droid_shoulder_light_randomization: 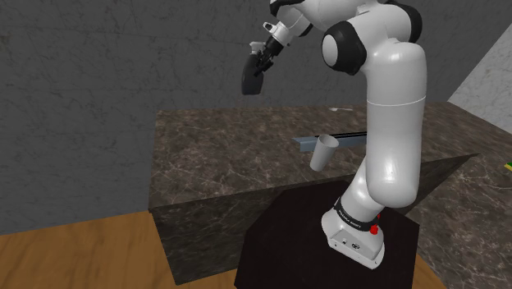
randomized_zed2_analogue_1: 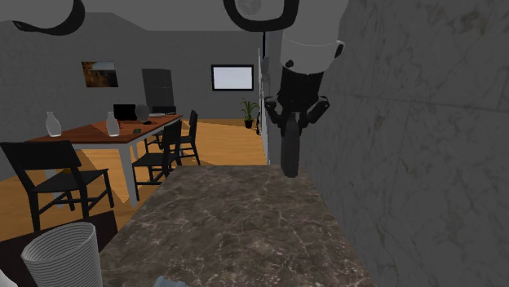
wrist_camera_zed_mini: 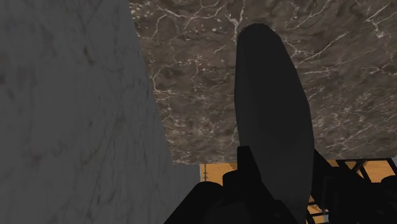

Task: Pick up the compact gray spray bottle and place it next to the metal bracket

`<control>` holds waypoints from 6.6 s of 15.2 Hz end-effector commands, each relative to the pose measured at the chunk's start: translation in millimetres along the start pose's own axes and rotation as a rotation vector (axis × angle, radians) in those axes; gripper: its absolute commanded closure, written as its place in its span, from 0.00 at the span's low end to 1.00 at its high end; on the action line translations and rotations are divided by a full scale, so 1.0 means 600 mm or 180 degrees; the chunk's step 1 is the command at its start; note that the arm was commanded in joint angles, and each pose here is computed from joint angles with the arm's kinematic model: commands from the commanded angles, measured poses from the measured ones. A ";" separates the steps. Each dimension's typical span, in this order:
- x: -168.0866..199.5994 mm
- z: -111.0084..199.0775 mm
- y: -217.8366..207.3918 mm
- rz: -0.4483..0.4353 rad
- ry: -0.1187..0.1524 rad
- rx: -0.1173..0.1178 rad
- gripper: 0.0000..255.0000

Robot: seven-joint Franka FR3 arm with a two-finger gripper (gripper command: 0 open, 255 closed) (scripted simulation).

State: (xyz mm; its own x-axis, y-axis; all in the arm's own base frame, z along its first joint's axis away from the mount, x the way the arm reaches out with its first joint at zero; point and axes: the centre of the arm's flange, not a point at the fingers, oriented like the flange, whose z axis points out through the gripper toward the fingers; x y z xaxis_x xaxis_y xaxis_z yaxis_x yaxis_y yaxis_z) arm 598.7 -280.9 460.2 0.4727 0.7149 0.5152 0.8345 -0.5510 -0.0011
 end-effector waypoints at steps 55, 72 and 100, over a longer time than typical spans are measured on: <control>-0.205 -0.418 -0.450 0.0000 0.0000 0.0001 1.00; -0.407 -0.541 -0.721 0.0000 0.0000 0.0001 1.00; -0.534 -0.330 -0.720 0.0000 0.0000 0.0001 1.00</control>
State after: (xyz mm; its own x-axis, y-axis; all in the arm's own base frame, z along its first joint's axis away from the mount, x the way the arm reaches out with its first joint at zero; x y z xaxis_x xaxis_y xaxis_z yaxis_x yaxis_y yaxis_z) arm 30.0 -357.0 469.7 0.4730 0.7146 0.5154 0.8345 -0.5510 -0.0019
